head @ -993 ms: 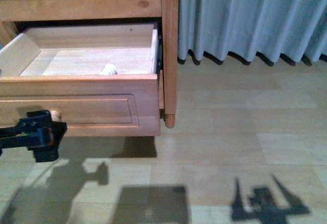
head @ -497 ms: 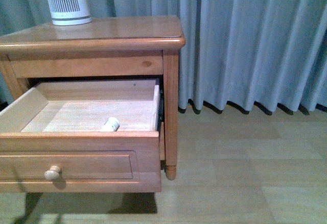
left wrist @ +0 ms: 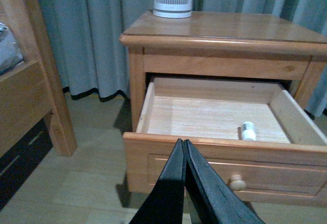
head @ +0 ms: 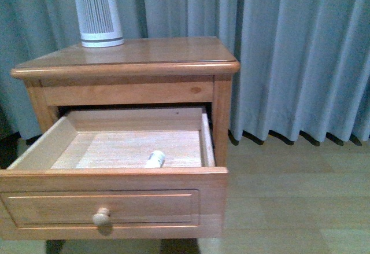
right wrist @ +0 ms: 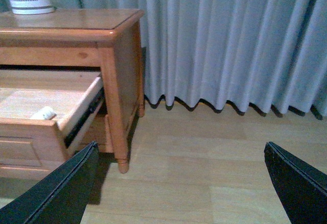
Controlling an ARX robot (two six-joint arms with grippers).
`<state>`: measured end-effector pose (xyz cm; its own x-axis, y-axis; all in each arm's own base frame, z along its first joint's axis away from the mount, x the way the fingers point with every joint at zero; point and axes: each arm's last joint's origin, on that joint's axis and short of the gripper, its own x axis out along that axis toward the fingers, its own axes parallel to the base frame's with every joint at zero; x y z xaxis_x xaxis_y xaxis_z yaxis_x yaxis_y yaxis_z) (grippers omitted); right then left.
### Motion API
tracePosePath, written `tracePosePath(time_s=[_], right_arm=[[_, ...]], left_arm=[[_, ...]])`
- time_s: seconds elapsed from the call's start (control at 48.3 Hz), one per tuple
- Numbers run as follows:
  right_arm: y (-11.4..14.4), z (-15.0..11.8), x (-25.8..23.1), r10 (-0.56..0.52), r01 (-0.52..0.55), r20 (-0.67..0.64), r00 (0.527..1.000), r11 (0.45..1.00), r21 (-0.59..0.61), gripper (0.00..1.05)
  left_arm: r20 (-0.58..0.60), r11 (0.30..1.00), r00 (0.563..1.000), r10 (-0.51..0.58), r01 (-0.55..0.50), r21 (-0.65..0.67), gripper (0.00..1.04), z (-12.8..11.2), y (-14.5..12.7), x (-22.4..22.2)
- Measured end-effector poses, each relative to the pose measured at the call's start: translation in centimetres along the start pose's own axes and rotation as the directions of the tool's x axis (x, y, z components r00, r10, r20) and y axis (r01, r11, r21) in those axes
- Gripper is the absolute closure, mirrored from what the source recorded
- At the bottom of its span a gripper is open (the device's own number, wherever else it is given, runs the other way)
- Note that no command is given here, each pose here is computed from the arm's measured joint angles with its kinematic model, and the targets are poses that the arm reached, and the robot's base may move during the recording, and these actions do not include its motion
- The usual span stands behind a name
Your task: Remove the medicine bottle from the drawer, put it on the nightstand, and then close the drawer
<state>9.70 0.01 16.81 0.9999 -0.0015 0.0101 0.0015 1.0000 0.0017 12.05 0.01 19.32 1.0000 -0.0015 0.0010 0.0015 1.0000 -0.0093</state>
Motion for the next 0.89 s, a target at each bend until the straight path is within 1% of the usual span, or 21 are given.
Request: tracePosePath(time_s=[0.497,0.559,0.579,0.704,0.745,0.869,0.89], right_arm=[[0.0,0.0,0.0,0.01,-0.01,-0.001,1.0,1.0,0.0,0.07],[0.0,0.0,0.0,0.008,-0.008,-0.001,1.0,1.0,0.0,0.07],[0.0,0.0,0.0,0.008,-0.008,-0.001,1.0,1.0,0.0,0.07],[0.0,0.0,0.0,0.007,-0.007,-0.001,1.0,1.0,0.0,0.07],[0.0,0.0,0.0,0.007,-0.007,-0.001,1.0,1.0,0.0,0.07],[0.0,0.0,0.0,0.006,-0.006,-0.001,1.0,1.0,0.0,0.07],[0.0,0.0,0.0,0.006,-0.006,-0.001,1.0,1.0,0.0,0.07]], left_arm=[[0.003,1.0,1.0,0.006,-0.006,-0.001,1.01,-1.4,0.0,-1.0],[0.005,1.0,1.0,0.005,-0.005,0.0,0.91,-1.4,0.0,-1.0],[0.005,1.0,1.0,0.005,-0.005,0.0,0.89,-1.4,0.0,-1.0],[0.007,1.0,1.0,0.004,-0.004,0.0,0.68,-1.4,0.0,-1.0],[0.007,1.0,1.0,0.004,-0.004,0.0,0.57,-1.4,0.0,-1.0],[0.007,1.0,1.0,0.003,-0.003,0.0,0.36,-1.4,0.0,-1.0],[0.007,1.0,1.0,0.003,-0.003,0.0,0.31,-1.4,0.0,-1.0]])
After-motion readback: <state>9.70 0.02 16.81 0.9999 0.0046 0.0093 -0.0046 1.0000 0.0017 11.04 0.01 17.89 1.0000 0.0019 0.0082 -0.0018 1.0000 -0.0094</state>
